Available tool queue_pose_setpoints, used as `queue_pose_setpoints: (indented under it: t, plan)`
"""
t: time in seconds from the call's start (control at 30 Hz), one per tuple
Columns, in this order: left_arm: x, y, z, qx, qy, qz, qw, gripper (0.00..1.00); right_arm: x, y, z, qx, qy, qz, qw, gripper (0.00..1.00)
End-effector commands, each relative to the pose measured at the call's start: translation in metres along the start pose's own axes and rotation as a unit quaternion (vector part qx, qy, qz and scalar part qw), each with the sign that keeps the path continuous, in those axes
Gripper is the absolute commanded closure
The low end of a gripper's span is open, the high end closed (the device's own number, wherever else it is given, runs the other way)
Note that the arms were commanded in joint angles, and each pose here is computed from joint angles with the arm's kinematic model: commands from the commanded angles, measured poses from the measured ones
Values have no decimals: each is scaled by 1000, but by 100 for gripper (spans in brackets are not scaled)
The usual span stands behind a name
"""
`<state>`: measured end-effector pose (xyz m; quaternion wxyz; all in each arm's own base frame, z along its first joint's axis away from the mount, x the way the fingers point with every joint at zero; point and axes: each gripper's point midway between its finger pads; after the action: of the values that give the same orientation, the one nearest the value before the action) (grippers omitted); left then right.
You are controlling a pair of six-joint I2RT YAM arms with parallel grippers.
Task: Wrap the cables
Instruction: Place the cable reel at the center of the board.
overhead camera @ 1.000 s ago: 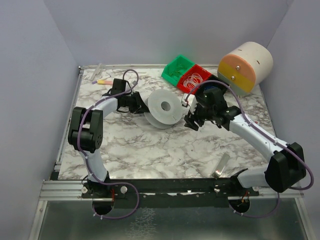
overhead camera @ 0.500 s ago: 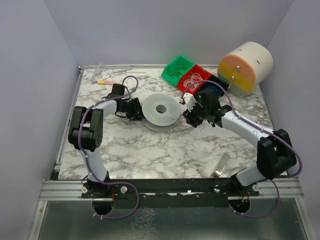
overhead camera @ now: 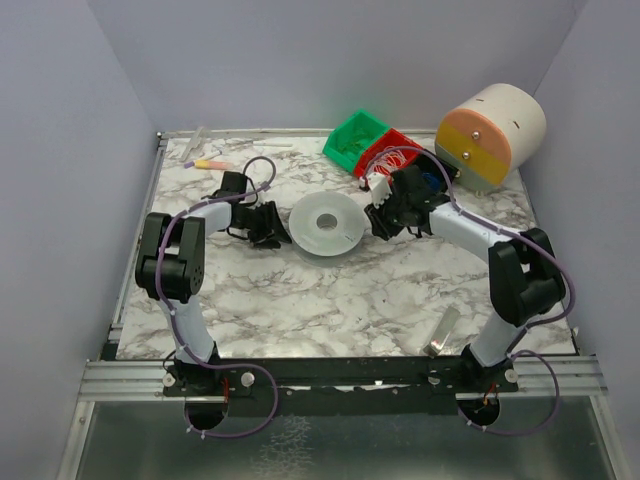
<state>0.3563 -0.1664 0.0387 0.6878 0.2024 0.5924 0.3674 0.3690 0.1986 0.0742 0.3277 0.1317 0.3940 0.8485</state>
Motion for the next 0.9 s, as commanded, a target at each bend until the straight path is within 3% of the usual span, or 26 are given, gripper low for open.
queue_pose_setpoints:
  t: [0.0,0.17,0.3,0.4,0.5,0.6,0.67,0.87]
  plan:
    - [11,9,0,-2,-7,21,1000,54,-2,-6,9,-7,-28,11,1000,66]
    - [12,19,6,-12,-6,17,1000,54,-11,10,10,-24,-39,11,999,65]
    - [11,27,11,-18,-12,13,1000,54,-37,39,21,-70,-57,-33,995,45]
    - [5,35,16,-28,-27,7,999,54,-32,53,24,-91,-51,-17,994,40]
    - [-4,46,23,-46,-46,7,998,54,0,51,11,-78,-33,64,994,49]
    - [-13,61,32,-72,-74,14,995,53,21,39,-10,-56,-63,116,990,83]
    - [-20,73,39,-91,-93,21,991,53,27,29,-19,-41,-89,134,986,98]
    - [-36,119,49,-150,-149,46,976,52,41,12,-18,-15,-173,189,967,100]
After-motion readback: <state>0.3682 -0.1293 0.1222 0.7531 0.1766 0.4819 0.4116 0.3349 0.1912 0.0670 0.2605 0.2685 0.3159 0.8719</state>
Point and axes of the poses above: each gripper's point midway between its finger pads, its own y axis back along the fingers, its own x axis along the line the jaws close on, z = x × y
